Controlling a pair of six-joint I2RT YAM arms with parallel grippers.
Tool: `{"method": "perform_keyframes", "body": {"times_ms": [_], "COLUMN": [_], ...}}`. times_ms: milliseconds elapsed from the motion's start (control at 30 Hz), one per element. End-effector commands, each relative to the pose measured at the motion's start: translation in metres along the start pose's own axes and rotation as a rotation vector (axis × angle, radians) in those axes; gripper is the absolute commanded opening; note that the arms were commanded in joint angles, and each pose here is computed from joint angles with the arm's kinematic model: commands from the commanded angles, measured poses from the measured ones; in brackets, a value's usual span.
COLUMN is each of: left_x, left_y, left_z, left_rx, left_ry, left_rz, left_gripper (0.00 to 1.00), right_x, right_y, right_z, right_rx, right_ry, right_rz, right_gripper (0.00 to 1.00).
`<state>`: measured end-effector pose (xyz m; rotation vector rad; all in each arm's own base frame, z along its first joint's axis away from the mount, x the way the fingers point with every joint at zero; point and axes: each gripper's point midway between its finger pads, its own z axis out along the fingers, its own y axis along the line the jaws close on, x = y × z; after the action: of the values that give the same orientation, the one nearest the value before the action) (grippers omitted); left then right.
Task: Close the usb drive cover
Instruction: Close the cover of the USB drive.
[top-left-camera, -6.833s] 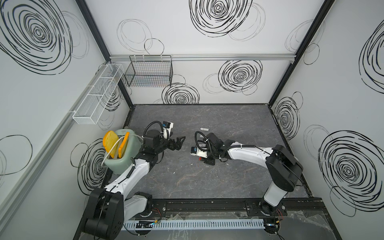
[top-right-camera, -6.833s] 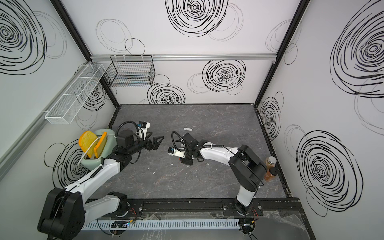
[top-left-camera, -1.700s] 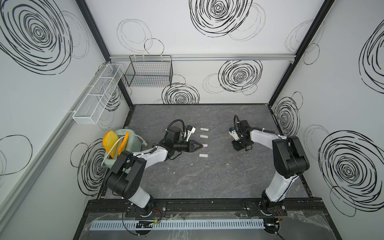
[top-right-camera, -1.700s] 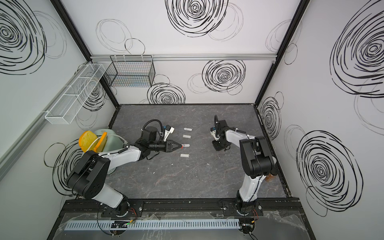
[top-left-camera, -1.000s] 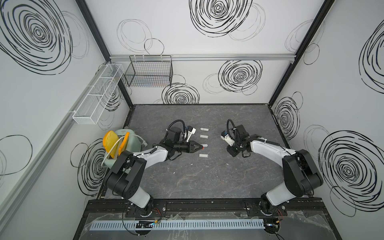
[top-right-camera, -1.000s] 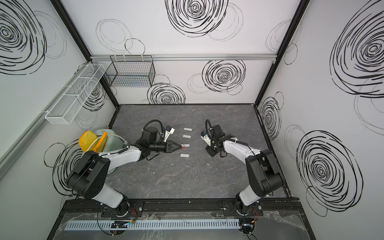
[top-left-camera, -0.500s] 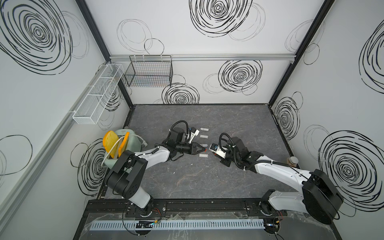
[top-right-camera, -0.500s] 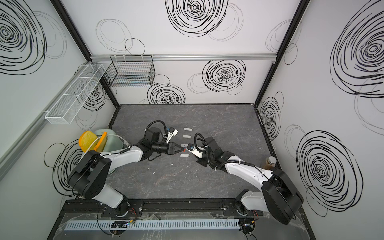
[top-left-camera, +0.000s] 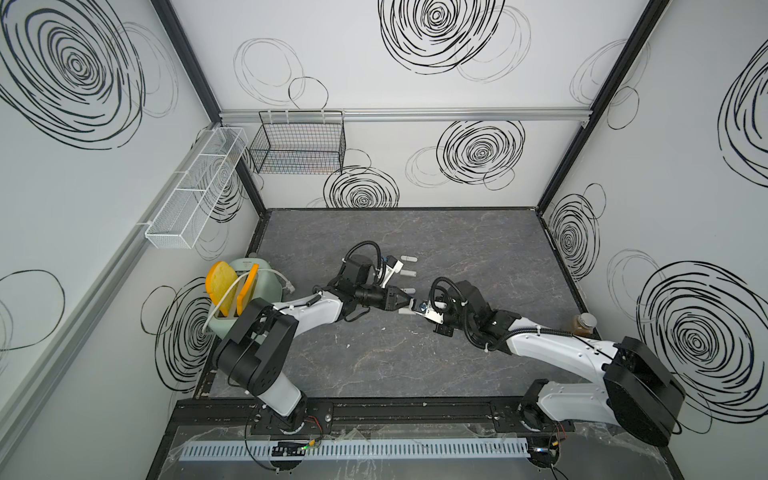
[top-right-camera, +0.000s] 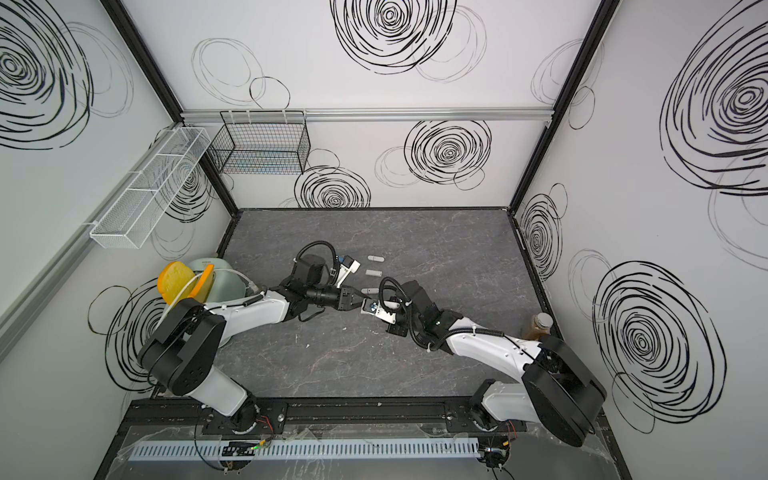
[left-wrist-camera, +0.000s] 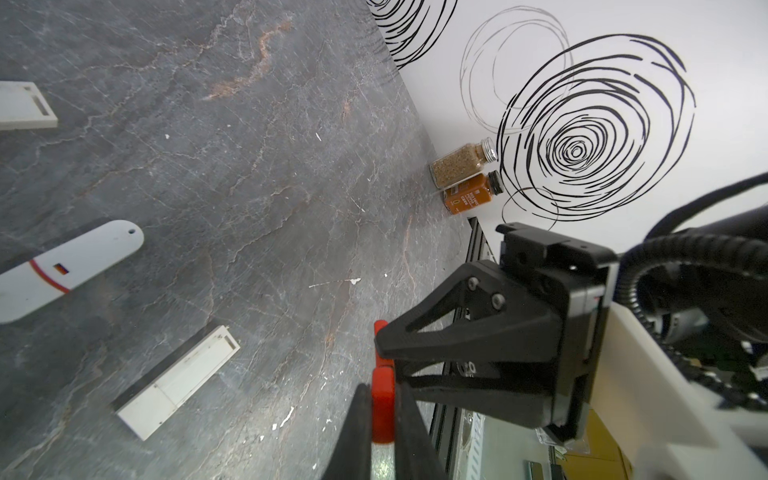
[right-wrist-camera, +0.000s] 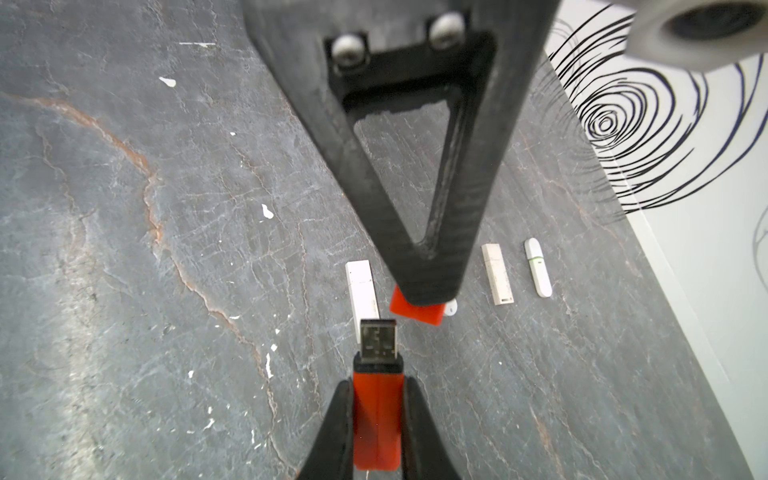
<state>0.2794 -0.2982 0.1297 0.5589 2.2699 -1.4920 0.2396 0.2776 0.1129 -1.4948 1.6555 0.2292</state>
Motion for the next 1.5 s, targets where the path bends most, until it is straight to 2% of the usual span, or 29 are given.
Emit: {"method": "perform_keyframes", "body": {"times_ms": [0, 333, 700, 1467], "left_x": [-0.003, -0.003, -0.015, -0.009], "left_y": [-0.005, -0.009, -0.007, -0.013], "left_z": [0.004, 0.003, -0.004, -0.003], "left_rx": [0.022, 0.036, 0.038, 0.048], "left_ry": [0.013, 0.015, -0.023, -0.011], "left_rz": [0.03, 0.032, -0.001, 0.026], "left_gripper": [0.0, 0.0, 0.0, 0.0], "right_x": [-0.005, -0.006, 0.0, -0.005], "right_y": [-0.004, -0.01, 0.002, -0.004], "right_z": [0.0, 0.0, 0.003, 0.004], "right_rx": [0.028, 0.063, 0.042, 0.064], "right_ry": [-0.023, -0.013, 0.015, 0.014], "right_rz": [-0.04, -0.048, -0.085, -0.09], "right_gripper": [0.04, 0.04, 0.04, 0.04]}}
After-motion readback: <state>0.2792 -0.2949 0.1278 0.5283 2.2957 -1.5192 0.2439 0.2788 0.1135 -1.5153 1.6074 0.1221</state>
